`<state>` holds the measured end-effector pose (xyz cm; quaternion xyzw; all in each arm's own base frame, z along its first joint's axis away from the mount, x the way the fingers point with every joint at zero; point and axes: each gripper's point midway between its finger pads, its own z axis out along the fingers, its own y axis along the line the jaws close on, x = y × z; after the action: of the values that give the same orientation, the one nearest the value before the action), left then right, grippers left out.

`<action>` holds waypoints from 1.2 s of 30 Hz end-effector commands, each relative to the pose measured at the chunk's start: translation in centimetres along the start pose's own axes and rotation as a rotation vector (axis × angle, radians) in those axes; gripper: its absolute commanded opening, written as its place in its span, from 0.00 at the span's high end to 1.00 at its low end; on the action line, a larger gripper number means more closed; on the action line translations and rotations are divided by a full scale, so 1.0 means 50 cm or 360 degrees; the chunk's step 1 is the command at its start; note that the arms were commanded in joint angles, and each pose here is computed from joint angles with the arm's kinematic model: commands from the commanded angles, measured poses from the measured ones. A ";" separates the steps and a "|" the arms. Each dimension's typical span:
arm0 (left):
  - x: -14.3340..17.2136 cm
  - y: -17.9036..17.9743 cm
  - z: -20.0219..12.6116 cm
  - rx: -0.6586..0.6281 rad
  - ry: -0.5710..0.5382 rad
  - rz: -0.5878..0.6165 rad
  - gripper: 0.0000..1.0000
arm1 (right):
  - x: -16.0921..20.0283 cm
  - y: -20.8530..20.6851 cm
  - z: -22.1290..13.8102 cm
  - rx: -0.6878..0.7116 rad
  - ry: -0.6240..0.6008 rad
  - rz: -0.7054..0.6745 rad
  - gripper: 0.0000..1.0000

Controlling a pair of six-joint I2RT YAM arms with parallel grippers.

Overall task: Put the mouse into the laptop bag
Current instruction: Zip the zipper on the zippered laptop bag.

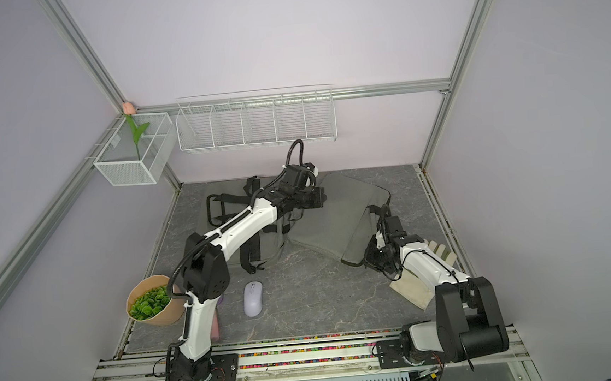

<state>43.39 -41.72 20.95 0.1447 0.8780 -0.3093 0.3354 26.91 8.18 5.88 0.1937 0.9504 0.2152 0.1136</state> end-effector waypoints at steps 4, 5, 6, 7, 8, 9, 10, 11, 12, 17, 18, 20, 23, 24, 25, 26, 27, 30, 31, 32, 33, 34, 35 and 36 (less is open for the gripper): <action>0.169 0.069 0.058 -0.0123 0.0273 -0.0033 1.00 | -0.047 -0.043 -0.027 0.0047 -0.0068 0.0014 0.93; 0.190 0.072 0.063 -0.0132 0.0306 -0.0036 1.00 | -0.050 -0.049 -0.026 0.0081 -0.0070 -0.0001 0.93; 0.208 0.073 0.064 -0.0140 0.0342 -0.0039 1.00 | -0.050 -0.054 -0.023 0.0099 -0.0062 -0.0008 0.93; 0.226 0.075 0.063 -0.0150 0.0395 -0.0042 1.00 | -0.048 -0.058 -0.022 0.0113 -0.0054 -0.0013 0.93; 0.245 0.078 0.062 -0.0169 0.0440 -0.0045 1.00 | -0.045 -0.063 -0.019 0.0127 -0.0048 -0.0019 0.93; 0.261 0.086 0.061 -0.0194 0.0471 -0.0049 1.00 | -0.042 -0.068 -0.017 0.0141 -0.0045 -0.0023 0.93; 0.271 0.092 0.059 -0.0205 0.0486 -0.0054 1.00 | -0.039 -0.073 -0.015 0.0156 -0.0041 -0.0028 0.93; 0.281 0.098 0.057 -0.0220 0.0495 -0.0058 1.00 | -0.034 -0.079 -0.012 0.0170 -0.0032 -0.0030 0.93; 0.288 0.106 0.055 -0.0245 0.0499 -0.0058 1.00 | -0.032 -0.084 -0.009 0.0182 -0.0029 -0.0031 0.93; 0.350 0.138 0.068 -0.0313 0.0596 -0.0084 1.00 | -0.010 -0.089 0.006 0.0236 0.0005 -0.0081 0.93; 0.366 0.139 0.075 -0.0311 0.0621 -0.0096 1.00 | -0.003 -0.085 0.008 0.0266 0.0014 -0.0119 0.93; 0.388 0.133 0.084 -0.0298 0.0649 -0.0100 1.00 | 0.016 -0.069 0.016 0.0311 0.0051 -0.0204 0.93; 0.409 0.120 0.095 -0.0285 0.0679 -0.0093 1.00 | 0.060 -0.034 0.029 0.0332 0.0112 -0.0328 0.93; 0.414 0.116 0.098 -0.0281 0.0685 -0.0095 1.00 | 0.074 -0.026 0.032 0.0352 0.0126 -0.0363 0.93; 0.420 0.115 0.101 -0.0281 0.0695 -0.0101 1.00 | 0.084 -0.021 0.033 0.0371 0.0134 -0.0394 0.94; 0.424 0.113 0.103 -0.0276 0.0699 -0.0107 1.00 | 0.095 -0.016 0.035 0.0384 0.0140 -0.0419 0.94; 0.431 0.114 0.105 -0.0275 0.0712 -0.0118 1.00 | 0.104 -0.008 0.038 0.0382 0.0144 -0.0434 0.93; 0.453 0.117 0.108 -0.0271 0.0743 -0.0138 1.00 | 0.116 0.027 0.044 0.0302 0.0123 -0.0443 0.93; 0.458 0.117 0.107 -0.0270 0.0750 -0.0138 1.00 | 0.115 0.040 0.045 0.0284 0.0110 -0.0451 0.93; 0.465 0.118 0.106 -0.0272 0.0762 -0.0143 1.00 | 0.108 0.056 0.045 0.0263 0.0084 -0.0453 0.93; 0.471 0.121 0.104 -0.0275 0.0768 -0.0148 1.00 | 0.099 0.070 0.043 0.0238 0.0057 -0.0451 0.93; 0.476 0.122 0.102 -0.0276 0.0773 -0.0151 1.00 | 0.090 0.079 0.041 0.0225 0.0036 -0.0443 0.93; 0.481 0.124 0.099 -0.0276 0.0777 -0.0157 1.00 | 0.073 0.084 0.037 0.0220 0.0006 -0.0427 0.93; 0.486 0.128 0.094 -0.0284 0.0782 -0.0162 1.00 | 0.055 0.083 0.034 0.0213 -0.0011 -0.0398 0.93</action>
<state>36.60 -39.90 4.71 0.1278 0.9396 -0.2343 0.2141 22.89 12.31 3.93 0.0565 0.9900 0.0973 0.0848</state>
